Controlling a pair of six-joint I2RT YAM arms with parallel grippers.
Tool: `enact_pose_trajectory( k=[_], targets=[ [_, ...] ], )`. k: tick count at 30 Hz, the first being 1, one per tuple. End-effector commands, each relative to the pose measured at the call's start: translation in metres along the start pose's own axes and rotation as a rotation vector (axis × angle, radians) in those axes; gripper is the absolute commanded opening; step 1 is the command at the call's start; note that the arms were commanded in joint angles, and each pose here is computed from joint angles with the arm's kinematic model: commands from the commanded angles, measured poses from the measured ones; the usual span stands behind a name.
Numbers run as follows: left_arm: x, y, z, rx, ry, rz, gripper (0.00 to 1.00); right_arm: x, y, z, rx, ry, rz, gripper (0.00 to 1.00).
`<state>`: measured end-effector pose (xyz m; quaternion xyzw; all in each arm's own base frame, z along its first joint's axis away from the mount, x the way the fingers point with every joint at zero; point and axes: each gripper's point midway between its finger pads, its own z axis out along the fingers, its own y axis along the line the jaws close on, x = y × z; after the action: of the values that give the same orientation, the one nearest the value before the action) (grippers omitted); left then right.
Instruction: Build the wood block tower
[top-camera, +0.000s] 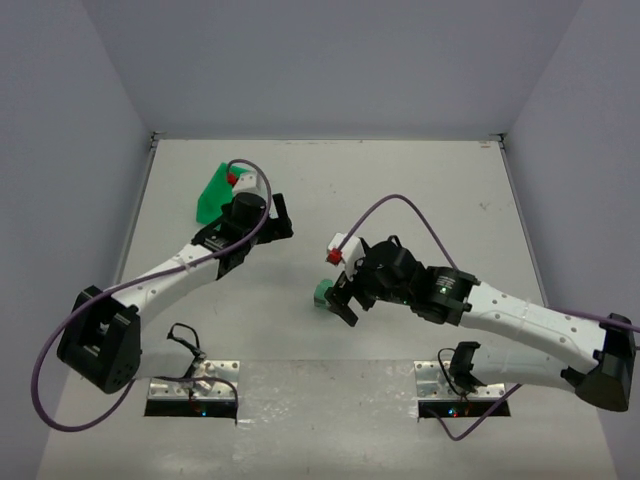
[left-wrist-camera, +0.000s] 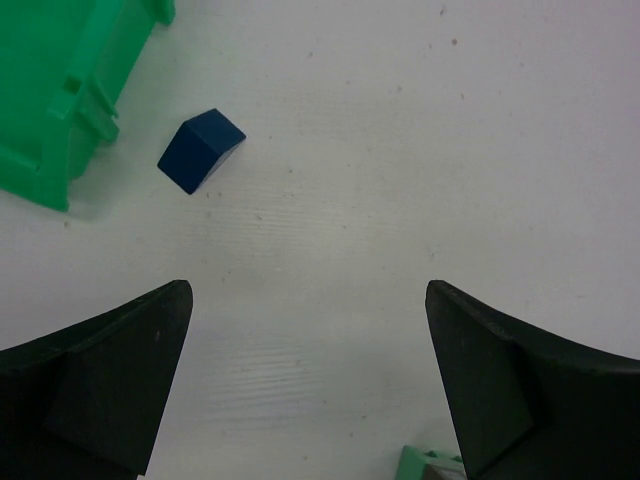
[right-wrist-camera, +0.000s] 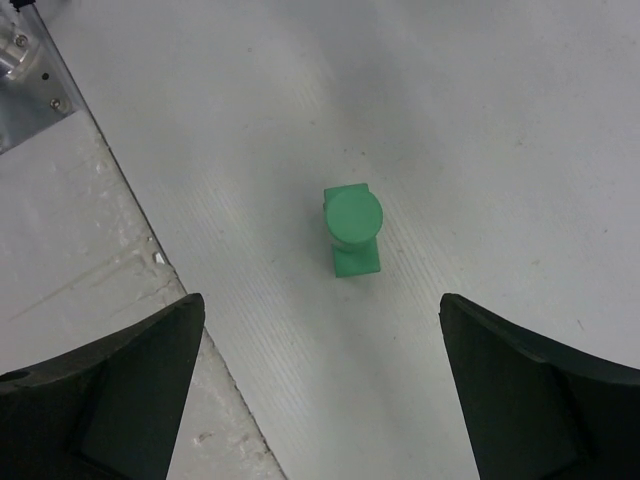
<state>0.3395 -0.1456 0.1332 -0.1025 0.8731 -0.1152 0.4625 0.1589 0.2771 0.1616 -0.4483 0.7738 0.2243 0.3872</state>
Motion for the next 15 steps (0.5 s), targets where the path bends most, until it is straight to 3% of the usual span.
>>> enact_pose_trajectory(
  k=[1,6,10,15],
  targets=[
    [-0.018,-0.005,0.035,0.131,0.073,0.245,1.00,-0.009,-0.004,-0.020,0.023,-0.117,-0.004,0.99],
    [-0.040,0.000,0.076,0.204,0.210,0.370,1.00,-0.010,-0.012,-0.031,0.070,-0.179,0.025,0.99],
    [-0.028,0.009,0.099,0.231,0.285,0.520,1.00,-0.008,-0.020,-0.036,0.113,-0.203,0.051,0.99],
    [-0.008,0.028,0.121,0.178,0.359,0.581,0.95,-0.006,-0.023,-0.040,0.130,-0.215,0.061,0.99]
  ],
)
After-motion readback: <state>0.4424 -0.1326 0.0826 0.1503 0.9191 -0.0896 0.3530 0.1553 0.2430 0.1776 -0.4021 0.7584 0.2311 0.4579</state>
